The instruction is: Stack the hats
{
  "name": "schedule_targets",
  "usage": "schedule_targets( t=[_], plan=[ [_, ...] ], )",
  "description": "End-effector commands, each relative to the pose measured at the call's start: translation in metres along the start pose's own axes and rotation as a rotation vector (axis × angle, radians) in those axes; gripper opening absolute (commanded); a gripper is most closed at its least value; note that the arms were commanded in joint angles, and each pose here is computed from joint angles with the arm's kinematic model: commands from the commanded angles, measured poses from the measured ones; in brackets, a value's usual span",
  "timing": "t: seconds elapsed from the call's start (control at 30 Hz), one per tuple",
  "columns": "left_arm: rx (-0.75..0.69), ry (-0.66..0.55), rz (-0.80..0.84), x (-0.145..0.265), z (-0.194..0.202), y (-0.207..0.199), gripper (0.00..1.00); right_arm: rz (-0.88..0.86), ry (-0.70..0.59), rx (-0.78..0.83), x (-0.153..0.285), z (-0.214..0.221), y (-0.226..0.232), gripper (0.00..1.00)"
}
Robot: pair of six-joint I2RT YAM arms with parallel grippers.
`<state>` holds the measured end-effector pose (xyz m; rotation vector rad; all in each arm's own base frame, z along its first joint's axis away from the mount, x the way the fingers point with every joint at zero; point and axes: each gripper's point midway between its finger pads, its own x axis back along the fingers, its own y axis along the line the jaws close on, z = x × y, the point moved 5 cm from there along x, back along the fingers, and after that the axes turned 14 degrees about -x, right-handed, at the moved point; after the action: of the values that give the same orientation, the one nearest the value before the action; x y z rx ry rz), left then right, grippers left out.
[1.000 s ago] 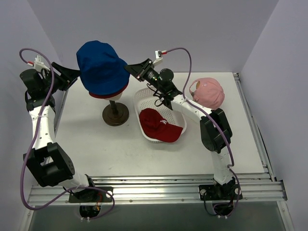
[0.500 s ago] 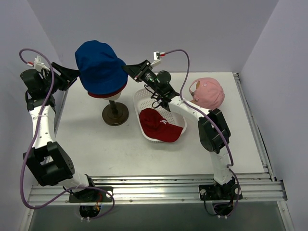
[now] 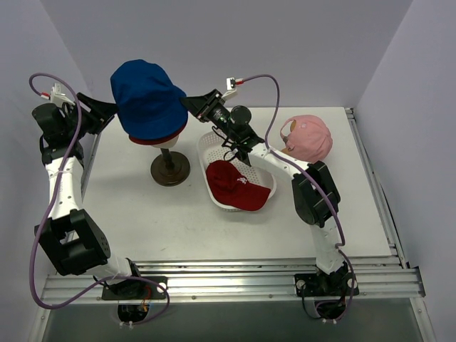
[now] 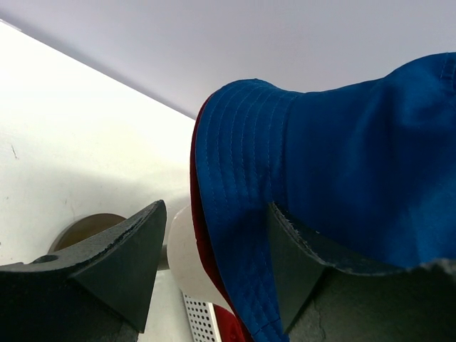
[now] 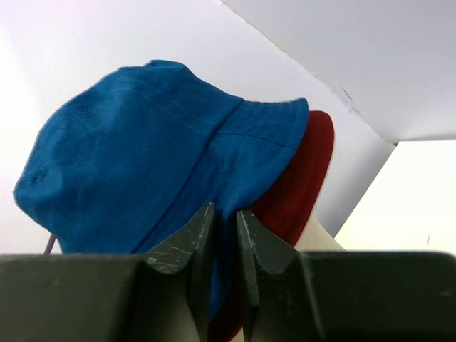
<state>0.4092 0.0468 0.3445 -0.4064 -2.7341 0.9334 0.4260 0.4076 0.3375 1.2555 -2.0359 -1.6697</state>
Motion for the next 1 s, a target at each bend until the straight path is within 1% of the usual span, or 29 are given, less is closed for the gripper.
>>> schedule_targets(
  t=[0.0, 0.17, 0.27, 0.37, 0.5, 0.53, 0.6, 0.63, 0.7, 0.73, 0.8, 0.83, 0.87, 0.97],
  plan=[
    [-0.027, 0.007, 0.074, -0.004, 0.003, -0.017, 0.67, 0.184, 0.159, 0.003, 0.011, 0.046, -0.05, 0.17],
    [-0.028, 0.006, 0.082, -0.002, 0.002, -0.021, 0.67, 0.142, 0.12, 0.029, 0.011, 0.025, -0.021, 0.22],
    [-0.028, 0.008, 0.081, -0.001, 0.003, -0.022, 0.67, 0.124, 0.11, 0.043, 0.012, 0.018, -0.005, 0.22],
    [-0.02, 0.013, 0.072, 0.0, 0.005, -0.02, 0.67, 0.119, 0.105, 0.048, 0.012, 0.016, -0.001, 0.21],
    [-0.011, 0.027, 0.048, -0.001, 0.008, -0.015, 0.67, 0.141, 0.114, 0.033, 0.016, 0.021, -0.012, 0.22],
    [-0.003, 0.055, 0.023, 0.0, 0.014, -0.012, 0.67, 0.148, 0.114, 0.031, 0.017, 0.021, -0.015, 0.22],
    [-0.024, 0.056, -0.009, 0.005, 0.009, -0.014, 0.66, 0.16, 0.116, 0.032, 0.019, 0.021, -0.019, 0.23],
    [-0.033, 0.069, -0.065, 0.008, 0.011, -0.008, 0.67, 0.165, 0.115, 0.03, 0.021, 0.021, -0.02, 0.22],
    [-0.072, 0.05, -0.107, 0.017, 0.001, -0.014, 0.66, 0.164, 0.105, 0.039, 0.024, 0.015, -0.015, 0.23],
    [-0.09, 0.054, -0.164, 0.022, 0.001, -0.01, 0.66, 0.176, 0.103, 0.042, 0.028, 0.015, -0.018, 0.23],
    [-0.125, 0.033, -0.214, 0.032, -0.006, -0.014, 0.67, 0.177, 0.091, 0.068, 0.032, 0.009, -0.01, 0.23],
    [-0.145, 0.04, -0.252, 0.038, -0.007, -0.014, 0.68, 0.186, 0.079, 0.079, 0.033, 0.006, -0.009, 0.23],
    [-0.16, 0.022, -0.302, 0.042, -0.011, -0.011, 0.68, 0.199, 0.076, 0.09, 0.037, 0.004, -0.006, 0.23],
    [-0.186, 0.004, -0.358, 0.053, -0.016, -0.014, 0.69, 0.235, 0.051, 0.123, 0.045, -0.004, -0.003, 0.23]
  ],
)
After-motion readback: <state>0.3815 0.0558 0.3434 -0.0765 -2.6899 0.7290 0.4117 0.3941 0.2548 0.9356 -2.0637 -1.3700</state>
